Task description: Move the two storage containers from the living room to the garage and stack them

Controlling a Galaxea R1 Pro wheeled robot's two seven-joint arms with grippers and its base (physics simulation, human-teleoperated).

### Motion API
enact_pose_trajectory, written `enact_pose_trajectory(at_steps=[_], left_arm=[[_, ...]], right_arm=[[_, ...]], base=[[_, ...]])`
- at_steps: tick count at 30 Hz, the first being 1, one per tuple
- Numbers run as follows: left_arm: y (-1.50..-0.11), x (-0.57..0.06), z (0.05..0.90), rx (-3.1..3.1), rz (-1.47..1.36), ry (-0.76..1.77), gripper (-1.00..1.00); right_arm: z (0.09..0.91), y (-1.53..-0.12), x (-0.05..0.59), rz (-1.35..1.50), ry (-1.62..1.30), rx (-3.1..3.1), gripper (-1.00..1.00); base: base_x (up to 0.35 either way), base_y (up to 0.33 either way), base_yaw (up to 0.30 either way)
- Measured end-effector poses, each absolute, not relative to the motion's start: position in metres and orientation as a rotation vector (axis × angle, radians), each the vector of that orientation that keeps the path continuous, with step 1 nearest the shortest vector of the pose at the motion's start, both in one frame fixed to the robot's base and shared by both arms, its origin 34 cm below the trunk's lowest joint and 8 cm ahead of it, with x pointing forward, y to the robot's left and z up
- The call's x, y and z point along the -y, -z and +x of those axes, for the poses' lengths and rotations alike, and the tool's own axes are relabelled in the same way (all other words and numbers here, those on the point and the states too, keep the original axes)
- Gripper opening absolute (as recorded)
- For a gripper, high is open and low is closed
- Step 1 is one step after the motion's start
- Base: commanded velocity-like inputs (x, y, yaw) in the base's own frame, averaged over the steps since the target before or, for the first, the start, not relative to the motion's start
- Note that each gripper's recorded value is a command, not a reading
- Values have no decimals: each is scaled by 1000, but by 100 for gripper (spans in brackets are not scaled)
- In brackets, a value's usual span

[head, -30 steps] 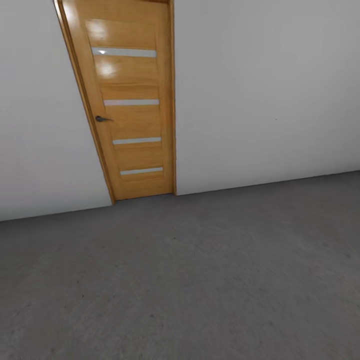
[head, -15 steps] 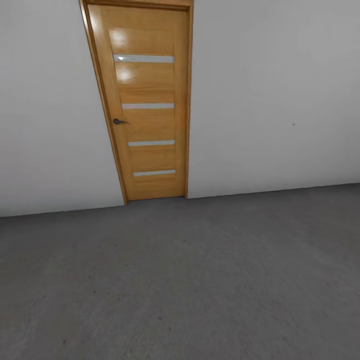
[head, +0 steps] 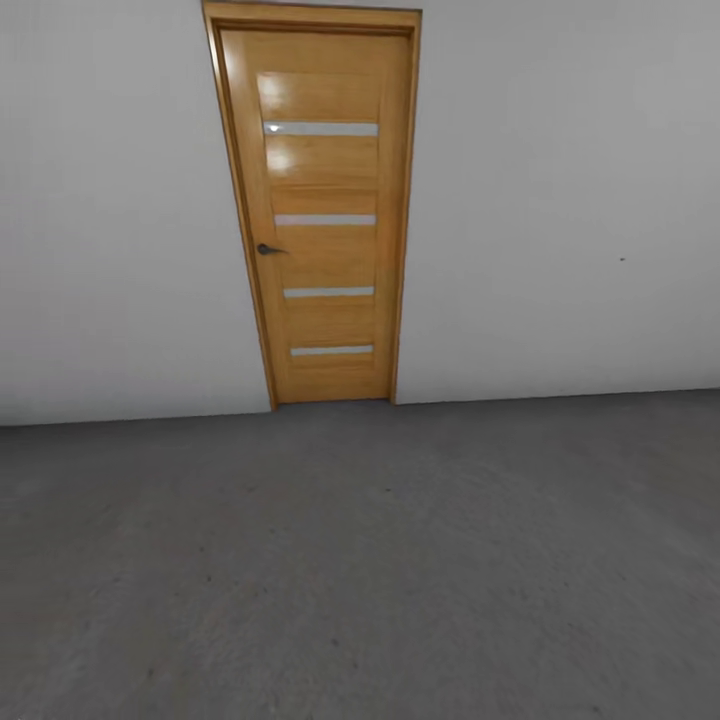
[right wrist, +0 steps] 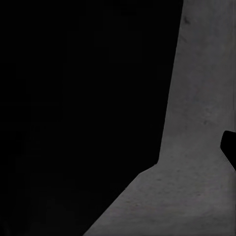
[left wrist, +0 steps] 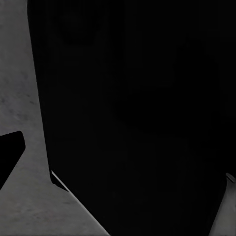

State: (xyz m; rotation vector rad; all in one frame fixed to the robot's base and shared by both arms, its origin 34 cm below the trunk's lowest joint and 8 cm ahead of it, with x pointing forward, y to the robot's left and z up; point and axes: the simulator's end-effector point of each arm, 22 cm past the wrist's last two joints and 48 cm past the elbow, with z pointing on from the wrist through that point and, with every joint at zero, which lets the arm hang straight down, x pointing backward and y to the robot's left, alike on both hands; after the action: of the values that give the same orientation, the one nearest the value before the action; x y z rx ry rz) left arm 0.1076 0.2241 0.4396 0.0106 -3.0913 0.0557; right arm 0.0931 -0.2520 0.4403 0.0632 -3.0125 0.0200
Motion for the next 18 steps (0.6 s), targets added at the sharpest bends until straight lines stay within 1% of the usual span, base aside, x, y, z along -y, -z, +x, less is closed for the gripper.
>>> enact_pose_trajectory(at_steps=[18], left_arm=[[-439,-225,109,3097,8,-54,100]], right_arm=[[100,-440,258,46,-22,3027,100]], base=[[0,0,11]])
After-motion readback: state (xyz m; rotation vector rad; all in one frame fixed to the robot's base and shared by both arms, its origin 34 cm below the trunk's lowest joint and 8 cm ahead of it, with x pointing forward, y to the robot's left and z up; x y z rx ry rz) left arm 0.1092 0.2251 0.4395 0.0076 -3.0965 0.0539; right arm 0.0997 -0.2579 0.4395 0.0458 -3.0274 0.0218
